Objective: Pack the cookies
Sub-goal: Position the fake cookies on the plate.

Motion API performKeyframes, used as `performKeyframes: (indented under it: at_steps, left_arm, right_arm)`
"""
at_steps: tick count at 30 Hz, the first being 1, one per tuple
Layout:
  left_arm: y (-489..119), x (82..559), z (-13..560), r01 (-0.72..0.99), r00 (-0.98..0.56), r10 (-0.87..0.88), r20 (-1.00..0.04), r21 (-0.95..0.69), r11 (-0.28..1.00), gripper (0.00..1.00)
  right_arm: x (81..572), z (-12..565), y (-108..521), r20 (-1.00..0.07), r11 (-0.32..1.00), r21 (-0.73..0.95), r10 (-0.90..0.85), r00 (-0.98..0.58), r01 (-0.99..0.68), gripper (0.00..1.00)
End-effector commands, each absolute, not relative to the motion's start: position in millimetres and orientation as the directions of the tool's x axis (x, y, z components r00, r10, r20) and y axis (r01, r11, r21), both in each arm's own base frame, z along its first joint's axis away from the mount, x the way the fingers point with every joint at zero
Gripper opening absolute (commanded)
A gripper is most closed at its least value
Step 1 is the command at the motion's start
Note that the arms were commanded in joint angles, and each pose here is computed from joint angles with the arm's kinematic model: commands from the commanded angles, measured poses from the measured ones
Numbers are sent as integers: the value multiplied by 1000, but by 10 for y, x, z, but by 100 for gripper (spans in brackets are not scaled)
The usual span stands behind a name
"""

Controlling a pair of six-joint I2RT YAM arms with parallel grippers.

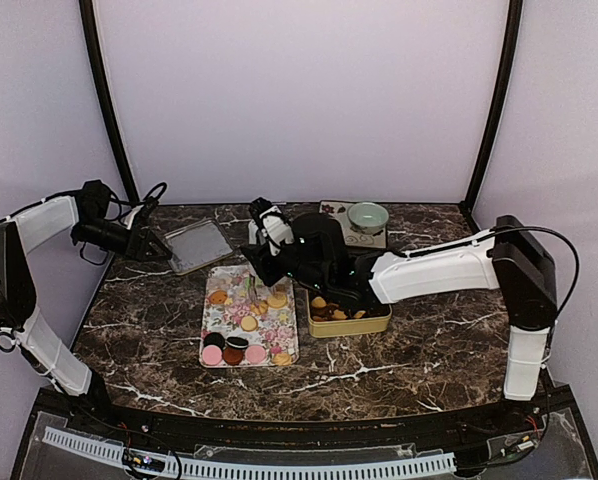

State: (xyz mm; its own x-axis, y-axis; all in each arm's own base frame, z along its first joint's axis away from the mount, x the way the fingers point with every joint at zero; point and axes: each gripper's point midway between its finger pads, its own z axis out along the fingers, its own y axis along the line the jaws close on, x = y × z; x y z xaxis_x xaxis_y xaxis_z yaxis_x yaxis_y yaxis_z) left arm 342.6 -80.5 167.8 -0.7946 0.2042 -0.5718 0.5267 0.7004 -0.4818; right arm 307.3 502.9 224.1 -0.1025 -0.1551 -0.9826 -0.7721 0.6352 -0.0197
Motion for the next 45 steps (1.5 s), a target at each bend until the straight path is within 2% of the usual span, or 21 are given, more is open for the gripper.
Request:
performKeyframes:
  at_steps: [1,16,30,45]
  left_arm:
    - [-778,3355,1796,547,-775,218,-594,-456,702,92]
    - [-772,3346,1794,550,-772,217,-598,-456,700,92]
    - [-772,3356,1821,548,-771,211,-600,-458,700,92]
    - [-781,3349,1815,548,-772,207,-601,-465,695,92]
  right_arm:
    - [3072,2629,5276,-998,599,39,-20,-64,-800,39]
    - [3125,2124,5343,-988,608,16,-112,-106,-793,39]
    - [3088,1973,5154,-979,631,-20,-169,-113,-776,38]
    - [2655,2039,5075,-974,598,-42,-203,-100,-800,36]
